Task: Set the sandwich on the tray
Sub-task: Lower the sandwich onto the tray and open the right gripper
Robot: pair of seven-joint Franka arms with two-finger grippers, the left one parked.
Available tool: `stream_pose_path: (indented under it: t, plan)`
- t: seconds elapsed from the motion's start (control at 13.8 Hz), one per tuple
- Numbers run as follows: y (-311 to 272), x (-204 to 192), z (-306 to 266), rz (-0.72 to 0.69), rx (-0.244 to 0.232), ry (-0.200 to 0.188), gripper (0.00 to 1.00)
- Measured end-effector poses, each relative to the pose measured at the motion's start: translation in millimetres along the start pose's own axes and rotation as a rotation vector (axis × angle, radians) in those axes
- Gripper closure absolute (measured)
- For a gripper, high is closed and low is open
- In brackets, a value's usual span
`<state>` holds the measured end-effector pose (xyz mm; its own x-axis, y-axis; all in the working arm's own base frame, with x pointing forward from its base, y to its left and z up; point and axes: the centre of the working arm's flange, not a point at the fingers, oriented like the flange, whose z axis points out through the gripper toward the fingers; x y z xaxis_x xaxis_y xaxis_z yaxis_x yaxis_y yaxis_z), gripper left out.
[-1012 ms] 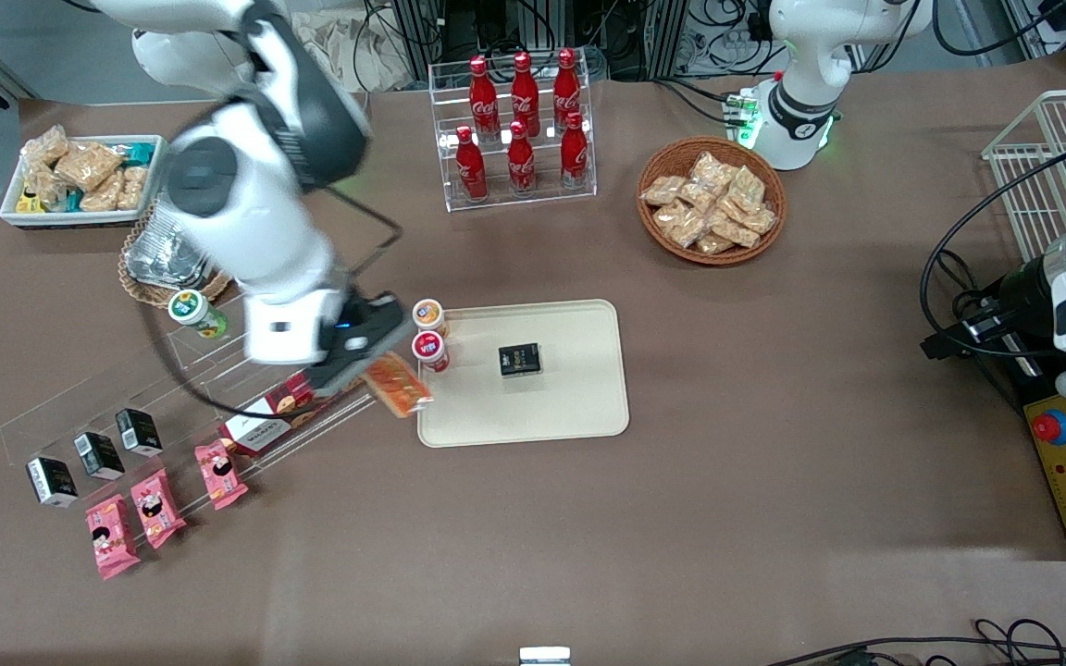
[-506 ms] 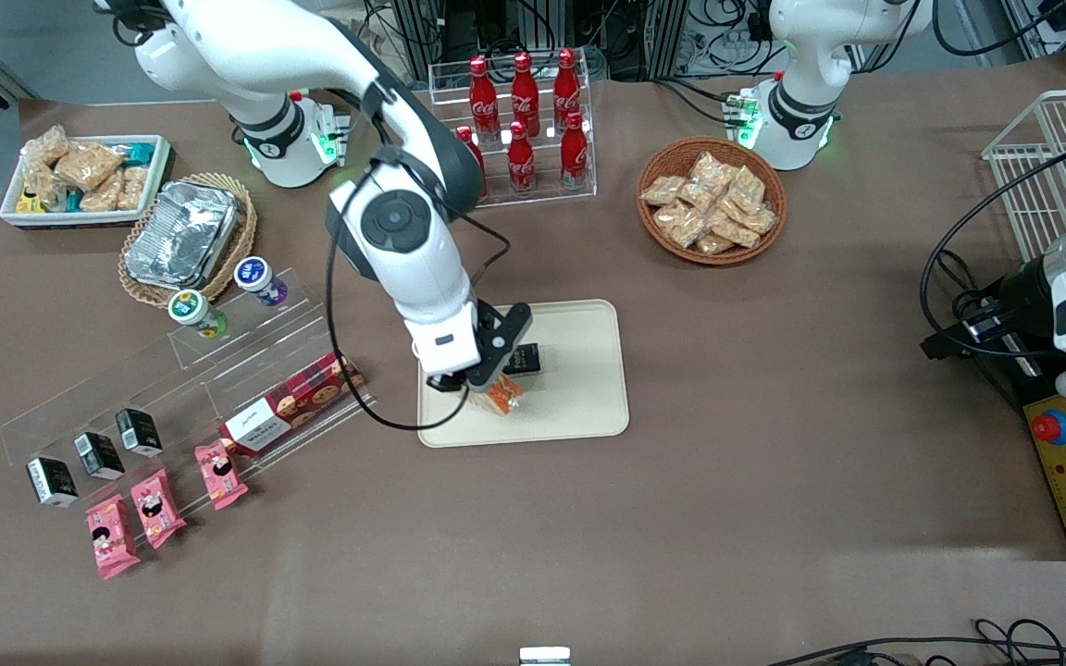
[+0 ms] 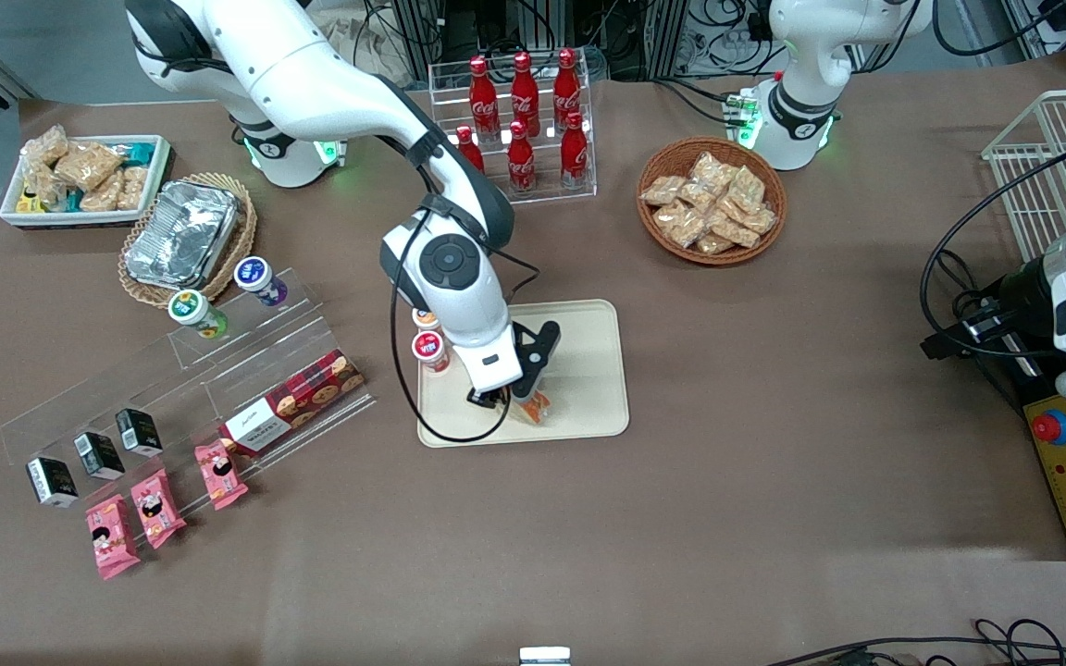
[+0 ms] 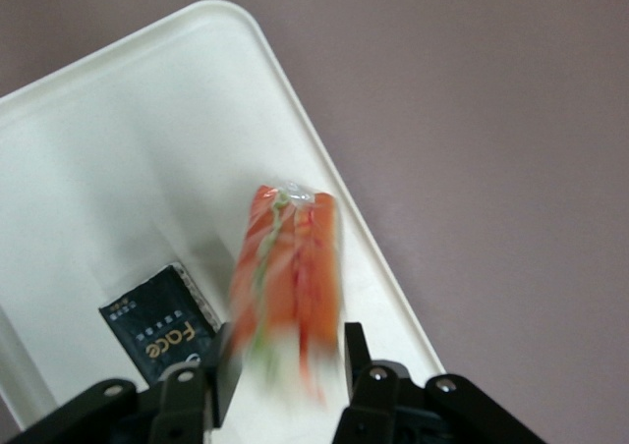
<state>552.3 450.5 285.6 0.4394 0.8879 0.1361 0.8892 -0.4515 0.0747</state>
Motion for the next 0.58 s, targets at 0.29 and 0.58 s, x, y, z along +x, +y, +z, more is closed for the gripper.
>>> stream_pose_path:
  t: [0.29,0.58]
  plan:
    - [2,-1,8,0.020,0.009,0.008,0.32]
    - [16,-2,-4,0.092,0.044,0.045,0.01]
